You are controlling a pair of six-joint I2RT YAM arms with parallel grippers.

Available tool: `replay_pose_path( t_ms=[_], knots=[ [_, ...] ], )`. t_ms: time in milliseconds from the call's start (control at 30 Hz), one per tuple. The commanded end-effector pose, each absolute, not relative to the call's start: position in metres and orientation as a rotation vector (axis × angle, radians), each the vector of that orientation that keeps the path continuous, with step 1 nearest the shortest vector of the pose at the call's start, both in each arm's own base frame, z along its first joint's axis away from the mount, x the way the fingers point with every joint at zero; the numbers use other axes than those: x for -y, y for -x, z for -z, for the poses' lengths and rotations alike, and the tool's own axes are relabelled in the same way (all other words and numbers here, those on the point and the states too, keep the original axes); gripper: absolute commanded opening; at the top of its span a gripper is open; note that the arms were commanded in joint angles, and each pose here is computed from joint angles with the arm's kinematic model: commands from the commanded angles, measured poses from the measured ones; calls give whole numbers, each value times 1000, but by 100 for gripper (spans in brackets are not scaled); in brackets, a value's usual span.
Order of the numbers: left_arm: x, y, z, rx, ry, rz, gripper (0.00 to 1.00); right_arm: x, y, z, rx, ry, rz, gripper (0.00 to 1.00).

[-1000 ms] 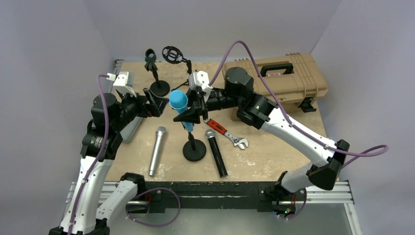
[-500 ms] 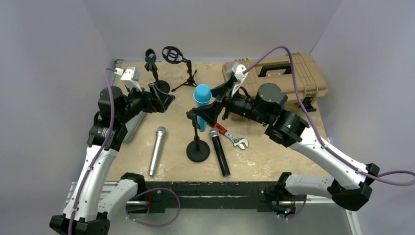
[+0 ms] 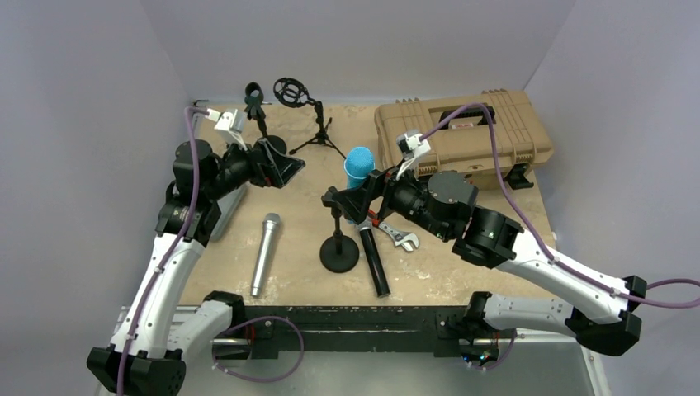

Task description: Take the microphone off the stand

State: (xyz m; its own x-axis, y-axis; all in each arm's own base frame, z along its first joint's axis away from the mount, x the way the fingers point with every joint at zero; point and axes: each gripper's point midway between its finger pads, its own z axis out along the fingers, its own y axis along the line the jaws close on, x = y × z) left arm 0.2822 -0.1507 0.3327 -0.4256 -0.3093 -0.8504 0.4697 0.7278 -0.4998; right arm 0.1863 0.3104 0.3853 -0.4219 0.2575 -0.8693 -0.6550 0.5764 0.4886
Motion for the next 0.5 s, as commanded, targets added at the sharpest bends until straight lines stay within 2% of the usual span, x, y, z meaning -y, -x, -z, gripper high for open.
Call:
replay_pose_path(
  t_ms=[0,100,300,467],
  knots=[
    [183,-261,-353,-1688,-366,1064,96,-296,-202,-378,-1726,206,-939,86],
    [202,-242,-348,-1656,-539,1128,96,-294,-204,-378,-1698,223,-912,71],
    [231,-222,-324,-1617,-750,1170,100,-303,-202,-373,-1660,357,-880,57],
    [241,-216,-327,-1491,-831,1206,100,-300,-197,-375,-1611,410,-881,36]
  ],
)
